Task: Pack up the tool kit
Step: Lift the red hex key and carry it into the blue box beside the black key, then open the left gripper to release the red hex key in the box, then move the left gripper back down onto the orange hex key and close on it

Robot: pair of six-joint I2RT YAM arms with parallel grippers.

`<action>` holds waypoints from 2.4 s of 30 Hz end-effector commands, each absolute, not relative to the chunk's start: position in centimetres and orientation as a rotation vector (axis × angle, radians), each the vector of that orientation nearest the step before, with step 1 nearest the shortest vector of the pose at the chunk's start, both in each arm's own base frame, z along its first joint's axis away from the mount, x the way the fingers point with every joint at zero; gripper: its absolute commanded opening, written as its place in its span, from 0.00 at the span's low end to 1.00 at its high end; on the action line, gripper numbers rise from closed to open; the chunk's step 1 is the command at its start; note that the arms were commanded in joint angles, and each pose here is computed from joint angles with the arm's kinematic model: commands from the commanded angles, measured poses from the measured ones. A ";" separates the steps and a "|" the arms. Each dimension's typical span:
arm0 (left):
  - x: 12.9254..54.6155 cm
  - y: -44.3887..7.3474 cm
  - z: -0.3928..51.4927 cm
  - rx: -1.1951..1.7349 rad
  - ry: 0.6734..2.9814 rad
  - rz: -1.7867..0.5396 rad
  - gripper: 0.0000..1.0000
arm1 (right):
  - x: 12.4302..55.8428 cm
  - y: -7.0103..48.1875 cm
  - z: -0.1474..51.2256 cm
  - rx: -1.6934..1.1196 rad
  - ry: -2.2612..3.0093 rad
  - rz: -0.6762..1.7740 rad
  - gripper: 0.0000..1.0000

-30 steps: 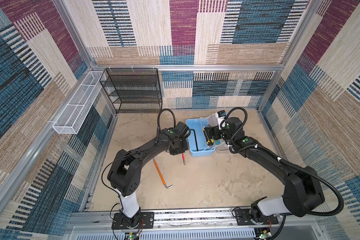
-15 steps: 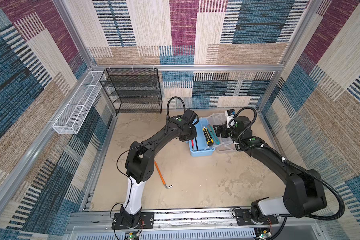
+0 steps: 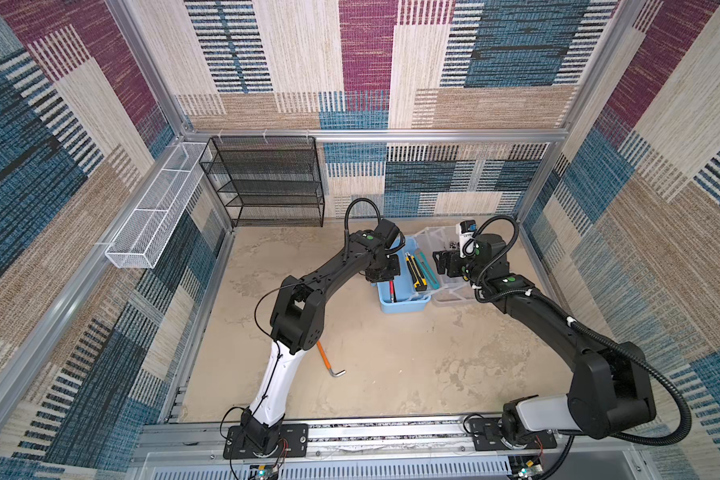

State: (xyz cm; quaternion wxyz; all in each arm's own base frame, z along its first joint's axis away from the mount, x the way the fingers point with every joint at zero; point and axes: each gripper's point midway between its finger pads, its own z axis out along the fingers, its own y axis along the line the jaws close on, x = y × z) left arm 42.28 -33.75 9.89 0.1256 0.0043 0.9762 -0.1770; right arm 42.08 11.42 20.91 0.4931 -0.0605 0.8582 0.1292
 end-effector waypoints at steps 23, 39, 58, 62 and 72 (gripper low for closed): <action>42.5 -34.3 9.3 -0.018 2.889 -0.552 0.23 | 43.2 10.1 21.1 -0.124 2.070 0.276 0.91; 42.7 -32.6 11.9 -0.044 2.815 -0.464 0.42 | 44.1 9.0 21.6 -0.105 2.061 0.241 0.91; 32.8 -18.9 8.7 -0.541 2.810 0.050 0.74 | 44.3 7.4 21.4 -0.080 2.054 0.238 0.92; 29.6 -16.6 7.4 -0.592 2.830 0.115 0.82 | 44.3 7.1 21.2 -0.075 2.058 0.234 0.92; 25.8 -14.5 4.9 -0.573 2.829 0.044 0.84 | 44.4 6.4 20.8 -0.059 2.066 0.226 0.92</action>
